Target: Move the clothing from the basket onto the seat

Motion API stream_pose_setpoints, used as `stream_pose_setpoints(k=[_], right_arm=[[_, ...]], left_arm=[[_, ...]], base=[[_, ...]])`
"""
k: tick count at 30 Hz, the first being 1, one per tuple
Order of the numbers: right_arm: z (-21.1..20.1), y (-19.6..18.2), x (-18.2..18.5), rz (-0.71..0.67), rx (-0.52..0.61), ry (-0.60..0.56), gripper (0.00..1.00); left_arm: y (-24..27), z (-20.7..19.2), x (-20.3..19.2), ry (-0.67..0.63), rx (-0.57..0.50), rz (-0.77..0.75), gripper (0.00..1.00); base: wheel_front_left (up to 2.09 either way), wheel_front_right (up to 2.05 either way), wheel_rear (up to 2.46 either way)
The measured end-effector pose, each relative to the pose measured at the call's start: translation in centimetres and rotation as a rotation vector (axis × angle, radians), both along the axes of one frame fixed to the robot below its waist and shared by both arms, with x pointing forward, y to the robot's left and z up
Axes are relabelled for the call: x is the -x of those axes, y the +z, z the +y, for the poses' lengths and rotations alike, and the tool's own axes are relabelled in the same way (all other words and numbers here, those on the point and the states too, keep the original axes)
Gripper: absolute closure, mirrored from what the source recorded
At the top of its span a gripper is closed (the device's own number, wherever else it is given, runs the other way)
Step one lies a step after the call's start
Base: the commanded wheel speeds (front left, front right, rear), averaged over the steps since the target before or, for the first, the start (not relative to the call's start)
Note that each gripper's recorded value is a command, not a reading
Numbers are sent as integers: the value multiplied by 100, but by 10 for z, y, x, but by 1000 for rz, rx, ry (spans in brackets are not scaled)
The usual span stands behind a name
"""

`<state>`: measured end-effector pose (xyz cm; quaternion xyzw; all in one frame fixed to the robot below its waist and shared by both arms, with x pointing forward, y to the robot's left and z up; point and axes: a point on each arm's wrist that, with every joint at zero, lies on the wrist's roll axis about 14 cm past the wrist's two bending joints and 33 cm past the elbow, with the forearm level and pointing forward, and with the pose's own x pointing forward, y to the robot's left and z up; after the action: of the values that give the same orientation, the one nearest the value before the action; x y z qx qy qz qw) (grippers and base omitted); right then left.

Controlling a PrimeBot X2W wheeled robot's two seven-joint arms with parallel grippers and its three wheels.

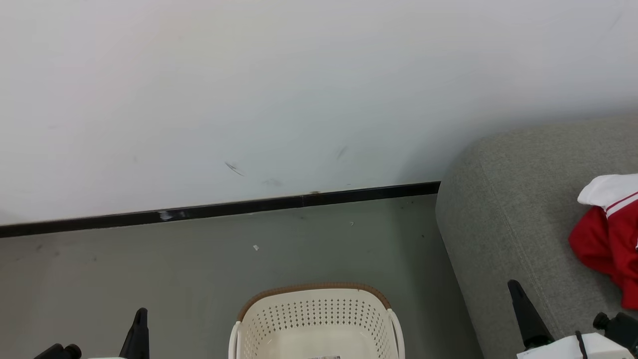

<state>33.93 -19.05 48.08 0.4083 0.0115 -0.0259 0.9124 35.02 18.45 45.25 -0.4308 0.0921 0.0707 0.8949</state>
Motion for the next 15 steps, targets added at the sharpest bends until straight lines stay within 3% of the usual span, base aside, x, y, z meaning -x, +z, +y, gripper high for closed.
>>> stream_pose_setpoints(k=[15], right_arm=[[-6, -1, -10, 12, -222, -17, 100]], left_arm=[[6, 0, -7, 11, 205, -22, 100]], base=[[0, 0, 0]])
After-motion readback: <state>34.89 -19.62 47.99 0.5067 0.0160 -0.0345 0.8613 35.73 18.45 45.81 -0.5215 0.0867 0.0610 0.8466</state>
